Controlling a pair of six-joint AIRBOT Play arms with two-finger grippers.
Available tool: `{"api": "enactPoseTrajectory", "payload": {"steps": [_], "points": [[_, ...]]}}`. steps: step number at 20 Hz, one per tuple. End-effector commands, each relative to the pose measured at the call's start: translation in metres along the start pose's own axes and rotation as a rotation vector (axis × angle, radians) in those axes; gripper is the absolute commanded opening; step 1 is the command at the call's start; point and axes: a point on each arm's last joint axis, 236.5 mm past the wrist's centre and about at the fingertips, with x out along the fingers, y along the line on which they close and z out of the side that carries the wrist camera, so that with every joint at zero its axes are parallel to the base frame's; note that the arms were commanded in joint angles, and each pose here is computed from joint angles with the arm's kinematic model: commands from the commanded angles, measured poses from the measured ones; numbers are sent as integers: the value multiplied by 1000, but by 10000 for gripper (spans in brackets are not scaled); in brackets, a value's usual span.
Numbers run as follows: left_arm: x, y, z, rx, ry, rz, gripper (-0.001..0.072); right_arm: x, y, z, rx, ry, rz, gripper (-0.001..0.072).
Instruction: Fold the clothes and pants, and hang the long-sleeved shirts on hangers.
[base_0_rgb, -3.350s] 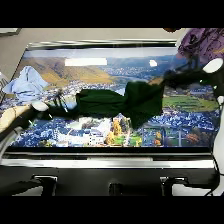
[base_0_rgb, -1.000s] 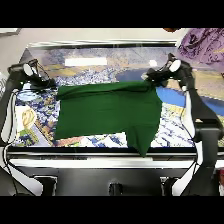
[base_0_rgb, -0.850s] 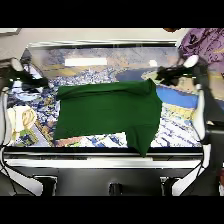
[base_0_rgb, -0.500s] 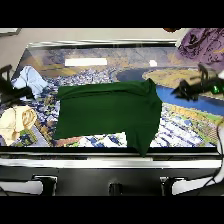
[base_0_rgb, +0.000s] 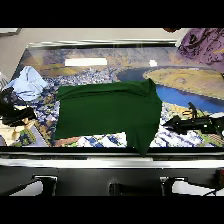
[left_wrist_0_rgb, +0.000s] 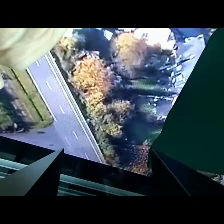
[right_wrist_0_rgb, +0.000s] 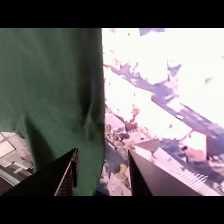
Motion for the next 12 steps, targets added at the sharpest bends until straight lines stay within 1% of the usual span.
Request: {"api": "enactPoseTrajectory", "payload": {"steps": [1, 6, 9, 10, 11, 12], "points": [[2, 0, 0, 0, -18, 0, 621, 15, -1, 3, -45, -46, 0, 381], [2, 0, 0, 0, -18, 0, 620, 48, 7, 2, -79, -5, 10, 381], [2, 0, 0, 0, -18, 0, 620, 55, 9, 14, -93, -52, -4, 378], [2, 0, 0, -1, -18, -1, 620, 54, 9, 16, -94, -60, -3, 336], [2, -2, -5, -12, 4, -9, 615, 54, 8, 16, -99, -59, -6, 276], [2, -4, -10, -59, 23, -17, 611, 54, 8, 15, -100, -56, -7, 161]]}}
